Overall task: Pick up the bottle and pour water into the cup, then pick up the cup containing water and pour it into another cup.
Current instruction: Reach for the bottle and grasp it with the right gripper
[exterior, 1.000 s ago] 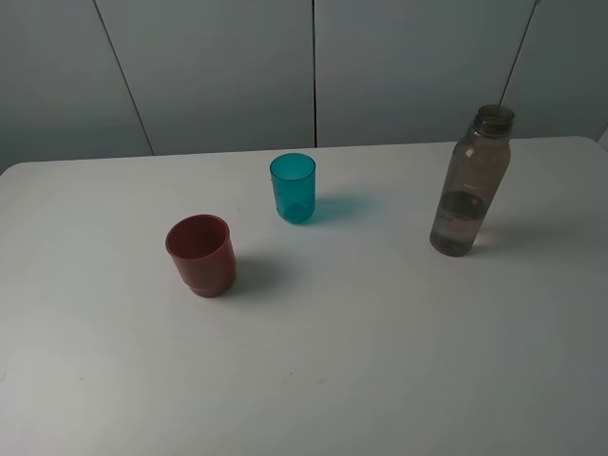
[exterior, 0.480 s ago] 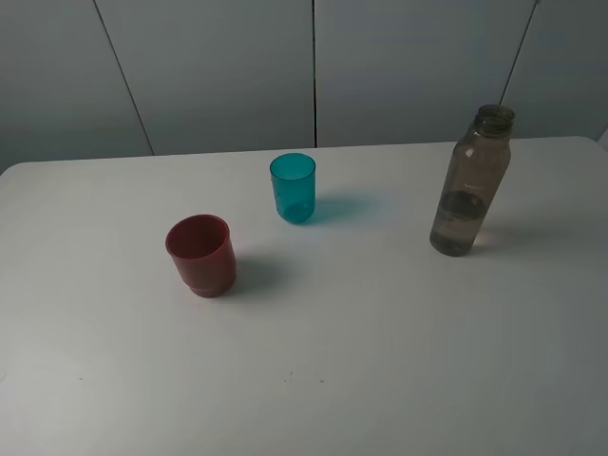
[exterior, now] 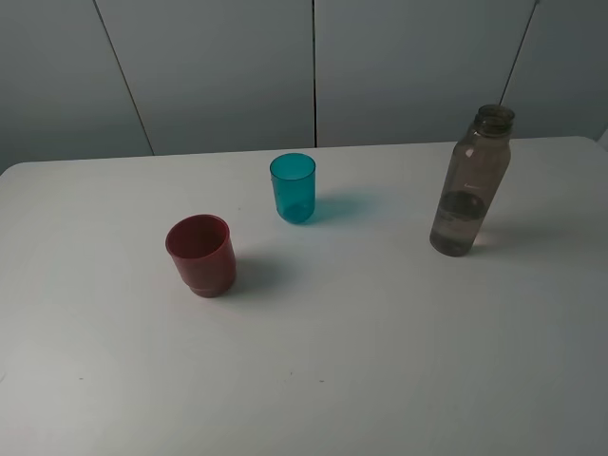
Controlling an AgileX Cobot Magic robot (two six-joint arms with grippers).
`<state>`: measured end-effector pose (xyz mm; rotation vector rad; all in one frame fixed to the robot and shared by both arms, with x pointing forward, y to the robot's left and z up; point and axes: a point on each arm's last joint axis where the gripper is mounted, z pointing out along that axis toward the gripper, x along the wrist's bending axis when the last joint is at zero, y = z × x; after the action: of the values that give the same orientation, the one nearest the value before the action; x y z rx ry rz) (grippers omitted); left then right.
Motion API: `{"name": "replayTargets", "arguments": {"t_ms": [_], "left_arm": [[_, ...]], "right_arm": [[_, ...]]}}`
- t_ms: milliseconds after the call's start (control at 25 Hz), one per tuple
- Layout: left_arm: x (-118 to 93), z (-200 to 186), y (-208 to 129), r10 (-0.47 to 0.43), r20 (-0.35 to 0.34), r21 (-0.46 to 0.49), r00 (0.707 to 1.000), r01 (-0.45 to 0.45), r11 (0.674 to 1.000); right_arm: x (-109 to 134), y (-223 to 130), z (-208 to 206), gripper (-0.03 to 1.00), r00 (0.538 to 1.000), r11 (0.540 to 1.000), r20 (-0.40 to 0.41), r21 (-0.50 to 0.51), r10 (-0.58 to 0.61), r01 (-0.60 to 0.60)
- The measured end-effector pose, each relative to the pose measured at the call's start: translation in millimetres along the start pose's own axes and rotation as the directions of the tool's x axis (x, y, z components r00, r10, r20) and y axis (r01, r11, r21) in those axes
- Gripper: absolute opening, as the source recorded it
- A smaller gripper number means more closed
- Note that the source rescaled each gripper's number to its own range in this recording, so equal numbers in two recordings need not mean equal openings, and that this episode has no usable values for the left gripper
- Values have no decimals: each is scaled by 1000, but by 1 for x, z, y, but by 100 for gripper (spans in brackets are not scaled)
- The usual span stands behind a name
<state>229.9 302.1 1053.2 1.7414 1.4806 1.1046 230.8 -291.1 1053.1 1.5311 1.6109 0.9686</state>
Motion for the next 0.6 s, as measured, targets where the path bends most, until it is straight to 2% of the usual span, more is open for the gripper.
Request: {"name": "replayTargets", "arguments": {"t_ms": [600], "left_arm": [[0,0,0,0,0,0,1000,0,1000]], "right_arm": [[-2,0,0,100,999,1000,18,1,26,-26]]}}
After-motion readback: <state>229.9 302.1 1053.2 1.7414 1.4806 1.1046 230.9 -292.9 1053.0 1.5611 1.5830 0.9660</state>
